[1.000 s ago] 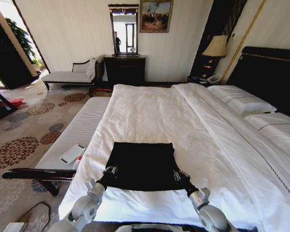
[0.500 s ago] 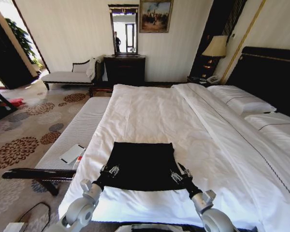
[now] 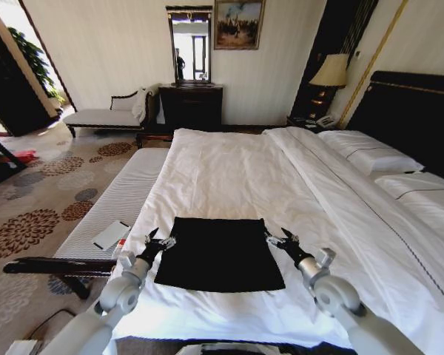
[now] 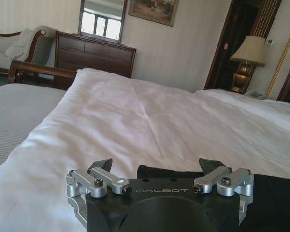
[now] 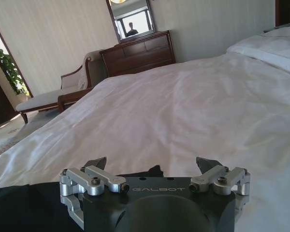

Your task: Fold the clothes on the bed.

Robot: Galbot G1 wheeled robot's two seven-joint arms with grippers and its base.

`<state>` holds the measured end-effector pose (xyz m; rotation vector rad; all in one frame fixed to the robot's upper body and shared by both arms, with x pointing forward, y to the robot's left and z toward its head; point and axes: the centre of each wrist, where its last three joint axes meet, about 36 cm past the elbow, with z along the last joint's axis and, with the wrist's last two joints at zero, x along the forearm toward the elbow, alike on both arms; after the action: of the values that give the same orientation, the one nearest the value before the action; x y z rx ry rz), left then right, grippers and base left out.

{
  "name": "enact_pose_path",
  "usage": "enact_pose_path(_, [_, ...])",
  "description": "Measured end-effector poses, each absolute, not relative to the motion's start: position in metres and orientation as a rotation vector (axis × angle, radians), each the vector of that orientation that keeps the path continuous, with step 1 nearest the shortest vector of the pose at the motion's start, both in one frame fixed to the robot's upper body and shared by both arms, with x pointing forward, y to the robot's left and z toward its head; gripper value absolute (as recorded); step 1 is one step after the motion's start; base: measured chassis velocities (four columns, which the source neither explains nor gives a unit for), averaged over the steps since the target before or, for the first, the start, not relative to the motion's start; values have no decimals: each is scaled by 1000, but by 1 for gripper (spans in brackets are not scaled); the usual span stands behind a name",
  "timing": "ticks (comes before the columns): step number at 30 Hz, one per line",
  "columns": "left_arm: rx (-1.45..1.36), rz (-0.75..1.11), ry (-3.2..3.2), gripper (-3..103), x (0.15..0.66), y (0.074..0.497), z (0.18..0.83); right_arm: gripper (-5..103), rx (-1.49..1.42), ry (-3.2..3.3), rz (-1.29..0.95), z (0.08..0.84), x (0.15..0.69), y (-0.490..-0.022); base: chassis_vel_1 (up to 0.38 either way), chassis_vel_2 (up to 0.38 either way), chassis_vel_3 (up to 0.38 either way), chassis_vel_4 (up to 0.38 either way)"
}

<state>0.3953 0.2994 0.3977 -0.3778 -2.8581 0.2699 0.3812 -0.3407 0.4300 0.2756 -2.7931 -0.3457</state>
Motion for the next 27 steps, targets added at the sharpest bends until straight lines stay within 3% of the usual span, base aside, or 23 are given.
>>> enact_pose_path(16, [-362, 409, -2719, 100, 490, 320, 379, 100, 230, -2737, -351, 429, 433, -366, 0, 0, 0, 0])
enact_pose_path(27, [-428, 428, -2653, 96, 506, 304, 365, 100, 182, -2739, -341, 427, 438, -365, 0, 0, 0, 0])
